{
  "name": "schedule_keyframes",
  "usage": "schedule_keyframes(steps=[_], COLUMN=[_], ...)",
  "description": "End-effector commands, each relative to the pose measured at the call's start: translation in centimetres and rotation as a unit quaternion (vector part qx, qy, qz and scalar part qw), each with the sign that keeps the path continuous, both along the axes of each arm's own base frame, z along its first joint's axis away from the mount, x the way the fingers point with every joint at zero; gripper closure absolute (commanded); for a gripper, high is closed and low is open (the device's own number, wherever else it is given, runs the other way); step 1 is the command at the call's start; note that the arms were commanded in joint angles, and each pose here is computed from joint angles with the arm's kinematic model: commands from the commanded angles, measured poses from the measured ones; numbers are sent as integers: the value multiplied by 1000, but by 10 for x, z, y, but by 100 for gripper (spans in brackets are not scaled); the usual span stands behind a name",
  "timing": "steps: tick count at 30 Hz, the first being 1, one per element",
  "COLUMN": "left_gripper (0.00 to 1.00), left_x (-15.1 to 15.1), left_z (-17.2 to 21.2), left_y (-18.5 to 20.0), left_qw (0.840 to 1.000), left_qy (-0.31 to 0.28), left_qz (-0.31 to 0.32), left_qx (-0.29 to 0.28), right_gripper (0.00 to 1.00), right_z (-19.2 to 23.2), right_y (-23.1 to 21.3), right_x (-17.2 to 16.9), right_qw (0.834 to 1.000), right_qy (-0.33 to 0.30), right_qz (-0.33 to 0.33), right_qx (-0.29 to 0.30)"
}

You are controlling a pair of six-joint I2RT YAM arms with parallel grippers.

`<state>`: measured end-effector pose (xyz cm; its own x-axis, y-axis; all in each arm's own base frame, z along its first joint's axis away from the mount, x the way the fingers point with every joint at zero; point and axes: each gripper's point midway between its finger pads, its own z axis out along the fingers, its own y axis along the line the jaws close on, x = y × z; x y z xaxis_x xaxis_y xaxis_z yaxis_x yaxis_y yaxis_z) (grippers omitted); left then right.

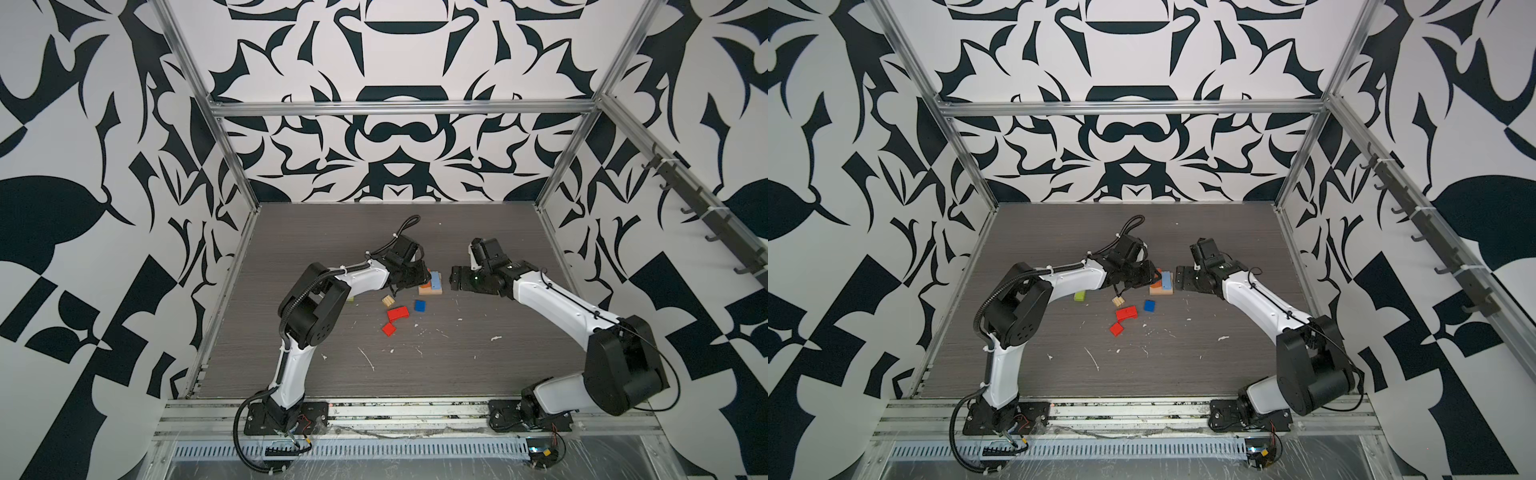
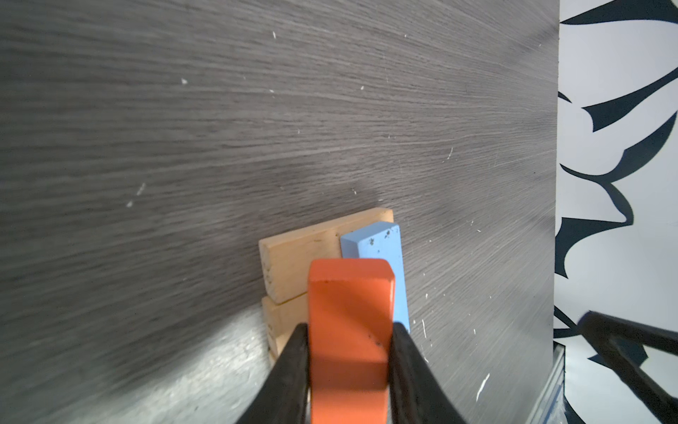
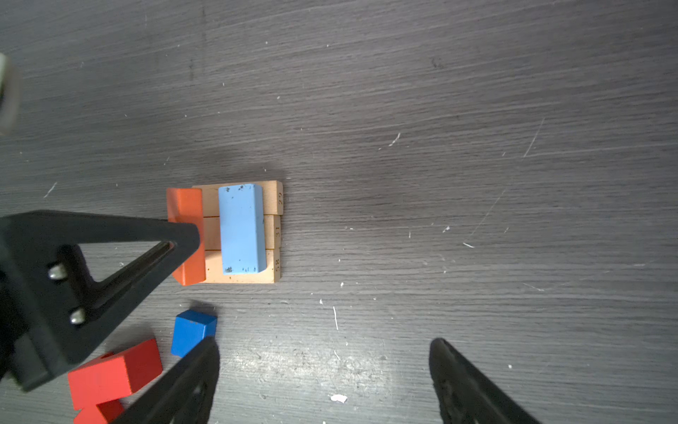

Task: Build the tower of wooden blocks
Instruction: 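Lower the orange-red block onto the planks next to the light blue block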

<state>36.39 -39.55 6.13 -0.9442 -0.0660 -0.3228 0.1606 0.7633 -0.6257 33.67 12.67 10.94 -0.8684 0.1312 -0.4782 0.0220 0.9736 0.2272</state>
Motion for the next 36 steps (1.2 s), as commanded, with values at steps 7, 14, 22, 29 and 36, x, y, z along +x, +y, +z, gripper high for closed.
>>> schedule_keyframes(steps=[7, 14, 22, 29, 36], left_gripper=[63, 62, 61, 60, 60], left_x=[-6, -6, -6, -6, -6], left_z=[-13, -16, -17, -19, -18], left_y=[2, 2, 2, 2, 2], left_qw=[1000, 1000, 1000, 1000, 1000], left_qy=[13, 17, 18, 20, 20], left_qz=[6, 7, 9, 10, 11], left_qx=[10, 11, 12, 12, 12], right_gripper=[8, 8, 8, 8, 9], right_z=[6, 4, 3, 3, 3], right_y=[0, 0, 0, 0, 0], right_x=[0, -1, -1, -1, -1], right_qw=[1000, 1000, 1000, 1000, 1000], right_qy=[-7, -6, -5, -5, -5], right_qz=[3, 3, 3, 4, 4], right_qx=[3, 3, 4, 4, 4])
